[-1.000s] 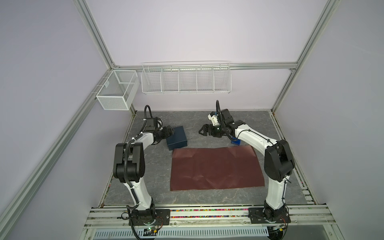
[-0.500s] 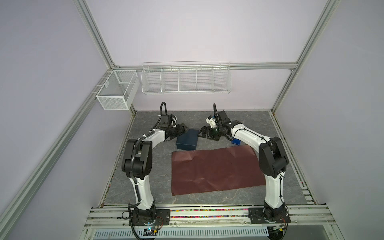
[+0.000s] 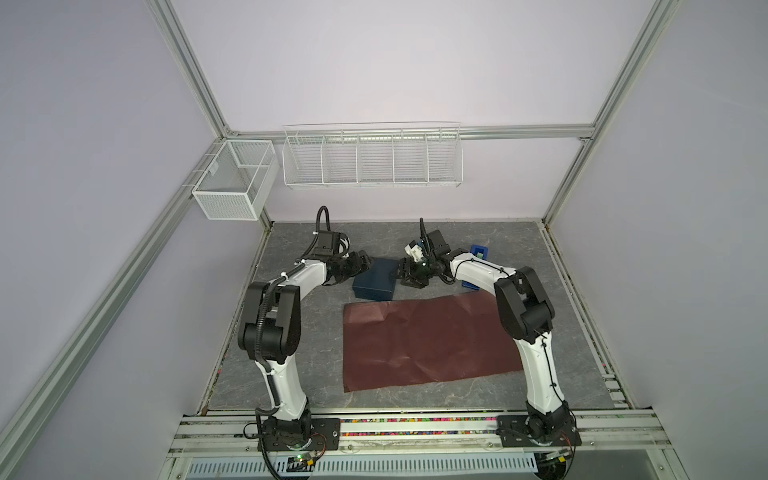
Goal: Wrap the gift box in paper
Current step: 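Close both grippers on the box sides and lift it slightly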
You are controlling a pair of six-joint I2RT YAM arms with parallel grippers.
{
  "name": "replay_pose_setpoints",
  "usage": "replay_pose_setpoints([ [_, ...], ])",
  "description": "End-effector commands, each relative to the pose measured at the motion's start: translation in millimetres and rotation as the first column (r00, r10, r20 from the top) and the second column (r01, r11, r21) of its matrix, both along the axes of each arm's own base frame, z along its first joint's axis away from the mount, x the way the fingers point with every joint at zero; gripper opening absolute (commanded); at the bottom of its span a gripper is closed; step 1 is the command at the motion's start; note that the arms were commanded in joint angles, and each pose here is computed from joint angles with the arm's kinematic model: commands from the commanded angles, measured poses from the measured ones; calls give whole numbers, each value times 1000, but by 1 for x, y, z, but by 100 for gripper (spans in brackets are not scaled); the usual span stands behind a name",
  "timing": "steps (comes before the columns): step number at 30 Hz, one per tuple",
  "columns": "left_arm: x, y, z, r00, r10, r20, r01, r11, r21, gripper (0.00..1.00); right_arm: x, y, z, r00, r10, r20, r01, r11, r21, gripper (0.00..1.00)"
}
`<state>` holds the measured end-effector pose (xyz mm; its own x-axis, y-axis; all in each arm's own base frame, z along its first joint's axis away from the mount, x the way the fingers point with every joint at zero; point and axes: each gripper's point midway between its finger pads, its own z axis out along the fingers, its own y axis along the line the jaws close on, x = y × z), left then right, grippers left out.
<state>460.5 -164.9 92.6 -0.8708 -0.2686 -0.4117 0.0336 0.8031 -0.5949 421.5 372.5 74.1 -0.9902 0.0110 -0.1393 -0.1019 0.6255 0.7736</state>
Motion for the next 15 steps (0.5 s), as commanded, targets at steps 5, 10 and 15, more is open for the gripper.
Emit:
replay_pose_setpoints([
  [5,-12,-12,9,999,-54,-1,52,974,-222,84,13,11,7,1000,-6,-3,6,999,32,51],
  [10,-10,-22,8,998,-65,-7,60,947,-316,81,25,5,5,1000,-25,0,25,1000,14,43],
  [15,-8,-27,13,998,-66,-3,60,928,-368,80,31,-6,11,1000,-28,12,28,1000,-10,39],
])
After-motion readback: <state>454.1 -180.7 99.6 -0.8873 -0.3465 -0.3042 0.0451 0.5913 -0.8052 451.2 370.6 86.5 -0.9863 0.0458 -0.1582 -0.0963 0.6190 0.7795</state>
